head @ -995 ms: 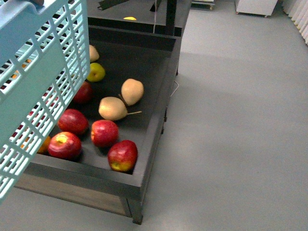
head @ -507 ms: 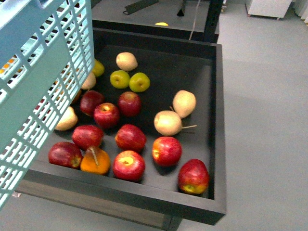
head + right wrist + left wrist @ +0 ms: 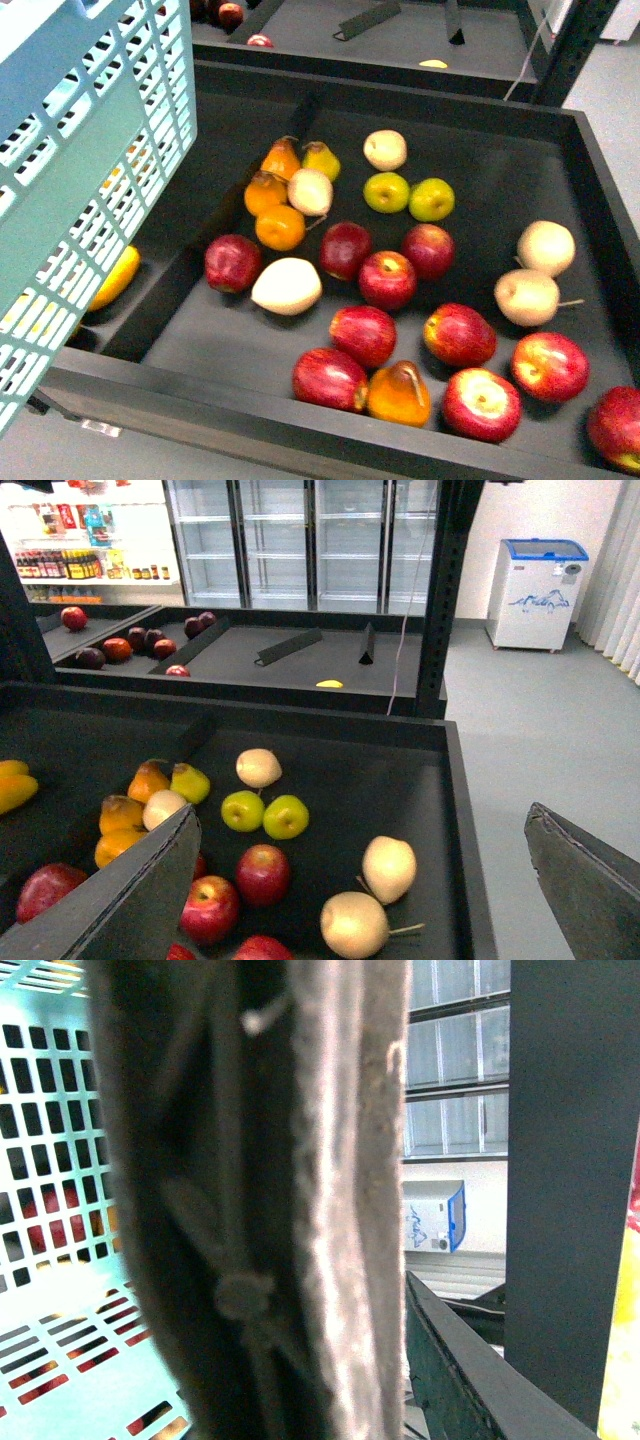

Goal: Pick mango and avocado into basket

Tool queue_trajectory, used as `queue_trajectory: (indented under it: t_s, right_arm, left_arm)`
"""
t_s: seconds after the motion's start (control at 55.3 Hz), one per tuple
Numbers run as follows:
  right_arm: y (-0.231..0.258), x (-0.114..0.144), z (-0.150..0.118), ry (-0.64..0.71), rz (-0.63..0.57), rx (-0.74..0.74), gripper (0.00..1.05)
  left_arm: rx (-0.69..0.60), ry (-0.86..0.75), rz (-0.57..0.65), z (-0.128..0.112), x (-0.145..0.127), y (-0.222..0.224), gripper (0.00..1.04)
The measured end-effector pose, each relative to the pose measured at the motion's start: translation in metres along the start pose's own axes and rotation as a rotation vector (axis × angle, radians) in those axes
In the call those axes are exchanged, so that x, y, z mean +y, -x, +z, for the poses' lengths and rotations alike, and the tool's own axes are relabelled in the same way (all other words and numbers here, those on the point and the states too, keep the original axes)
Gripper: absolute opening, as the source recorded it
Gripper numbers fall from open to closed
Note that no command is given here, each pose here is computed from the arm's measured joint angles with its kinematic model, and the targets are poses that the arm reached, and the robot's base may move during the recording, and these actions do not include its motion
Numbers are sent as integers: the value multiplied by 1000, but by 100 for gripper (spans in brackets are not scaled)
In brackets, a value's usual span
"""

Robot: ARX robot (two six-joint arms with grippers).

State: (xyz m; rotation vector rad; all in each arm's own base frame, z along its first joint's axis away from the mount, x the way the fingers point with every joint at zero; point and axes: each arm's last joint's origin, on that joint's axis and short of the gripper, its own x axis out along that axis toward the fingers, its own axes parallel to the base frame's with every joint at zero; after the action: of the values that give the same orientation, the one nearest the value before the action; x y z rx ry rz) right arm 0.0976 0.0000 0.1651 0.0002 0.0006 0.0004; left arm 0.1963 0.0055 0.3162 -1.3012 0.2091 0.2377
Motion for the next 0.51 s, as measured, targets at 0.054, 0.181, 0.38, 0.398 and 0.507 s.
queue_trajectory:
  t_s: [0.054,0.181,0.38,0.398,0.507]
  right_arm:
    - [0,0,0,0,0,0,97]
    - [0,0,0,0,0,0,97]
    - [0,0,0,0,0,0,97]
    - [0,0,0,0,0,0,97]
    - [0,0,0,0,0,0,97]
  left_arm:
    - [1,-1,1,0,0,0,26]
    - [0,-1,4,0,1,-1,26]
    - [1,0,2,0,0,0,26]
    - [1,-1,2,0,0,0,26]
    - [5,-1,3,0,0,-1,26]
